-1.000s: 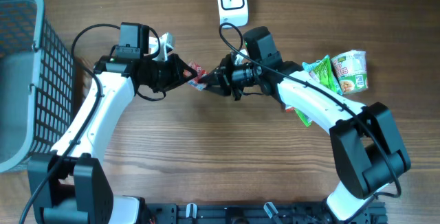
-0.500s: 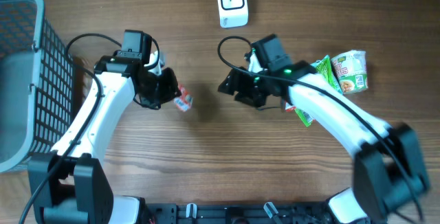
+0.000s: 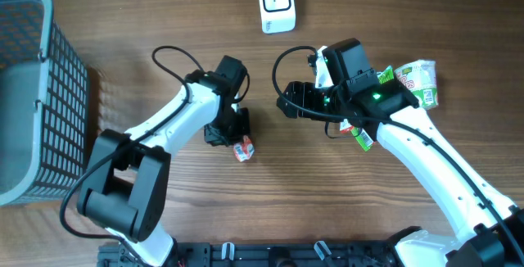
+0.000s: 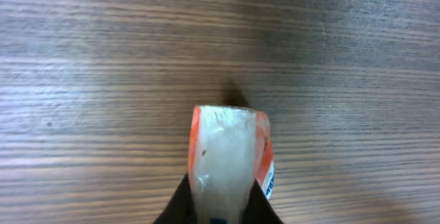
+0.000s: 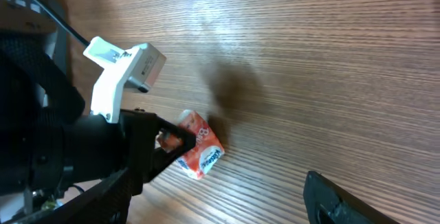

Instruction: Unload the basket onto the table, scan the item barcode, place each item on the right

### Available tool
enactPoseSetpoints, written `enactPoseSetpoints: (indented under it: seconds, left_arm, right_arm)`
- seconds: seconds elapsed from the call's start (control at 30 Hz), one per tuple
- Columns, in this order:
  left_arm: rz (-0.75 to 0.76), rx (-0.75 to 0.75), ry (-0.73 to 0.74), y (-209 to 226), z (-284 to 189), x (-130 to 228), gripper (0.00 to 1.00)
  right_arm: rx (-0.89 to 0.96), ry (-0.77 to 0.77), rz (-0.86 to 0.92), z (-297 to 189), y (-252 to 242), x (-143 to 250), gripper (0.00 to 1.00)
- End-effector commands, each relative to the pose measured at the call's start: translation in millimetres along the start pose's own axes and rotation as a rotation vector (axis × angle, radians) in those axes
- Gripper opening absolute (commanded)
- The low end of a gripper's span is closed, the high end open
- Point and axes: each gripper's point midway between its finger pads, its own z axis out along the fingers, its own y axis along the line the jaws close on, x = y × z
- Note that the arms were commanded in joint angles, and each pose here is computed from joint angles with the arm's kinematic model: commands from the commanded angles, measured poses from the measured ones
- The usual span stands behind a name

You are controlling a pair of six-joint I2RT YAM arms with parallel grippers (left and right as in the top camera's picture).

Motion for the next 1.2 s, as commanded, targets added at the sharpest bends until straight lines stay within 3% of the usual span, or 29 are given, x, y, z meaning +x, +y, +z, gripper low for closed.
enactPoseSetpoints:
  seconds: [0.0, 0.07, 0.2, 0.23, 0.4, 0.53, 0.6, 0.7, 0.83, 1.0, 1.1, 1.17]
  left_arm:
    - [-0.017, -0.021, 0.002, 1, 11, -3, 0.41]
    - [-0.016, -0.02, 0.001, 1, 11, -3, 0.49]
    - [-0.034, -0.001, -0.002, 1, 5, -8, 0.28]
    - [-0.037, 0.008, -0.001, 0, 4, -9, 0.28]
    - [-0.045, 0.019, -0.005, 0, 2, -12, 0.51]
    - [-0.042, 0.048, -0.007, -6, 0, -14, 0.59]
    - [-0.052, 0.067, -0.035, -8, -9, -25, 0.66]
    - [-0.069, 0.092, -0.082, -10, -29, -43, 0.77]
    - [-0.103, 0.137, -0.175, -8, -72, -74, 0.8]
    - [-0.23, 0.198, -0.353, 32, -137, -127, 0.87]
    - [-0.307, 0.195, -0.371, 63, -144, -135, 1.0]
    - [-0.369, 0.168, -0.386, 89, -147, -139, 1.0]
  right_arm:
    - [0.019, -0.016, -0.002, -3, -1, -3, 0.81]
    - [0.019, -0.015, -0.002, -2, -1, -3, 0.82]
    - [0.019, -0.016, -0.001, -2, -1, -3, 0.84]
    - [0.019, -0.016, -0.001, -2, -1, -3, 0.84]
    - [0.022, -0.01, 0.009, -2, -2, -2, 0.86]
    - [0.027, -0.003, 0.011, -2, -3, 0, 0.87]
    - [0.037, -0.008, 0.012, -2, -5, -1, 1.0]
    - [0.047, 0.001, 0.003, -2, -7, 2, 1.0]
    - [0.048, 0.016, -0.07, -2, -7, 5, 1.0]
    - [0.008, 0.093, -0.344, 12, 23, 36, 0.87]
    - [0.017, 0.129, -0.413, 30, 39, 55, 0.86]
    - [0.032, 0.147, -0.476, 48, 49, 69, 0.86]
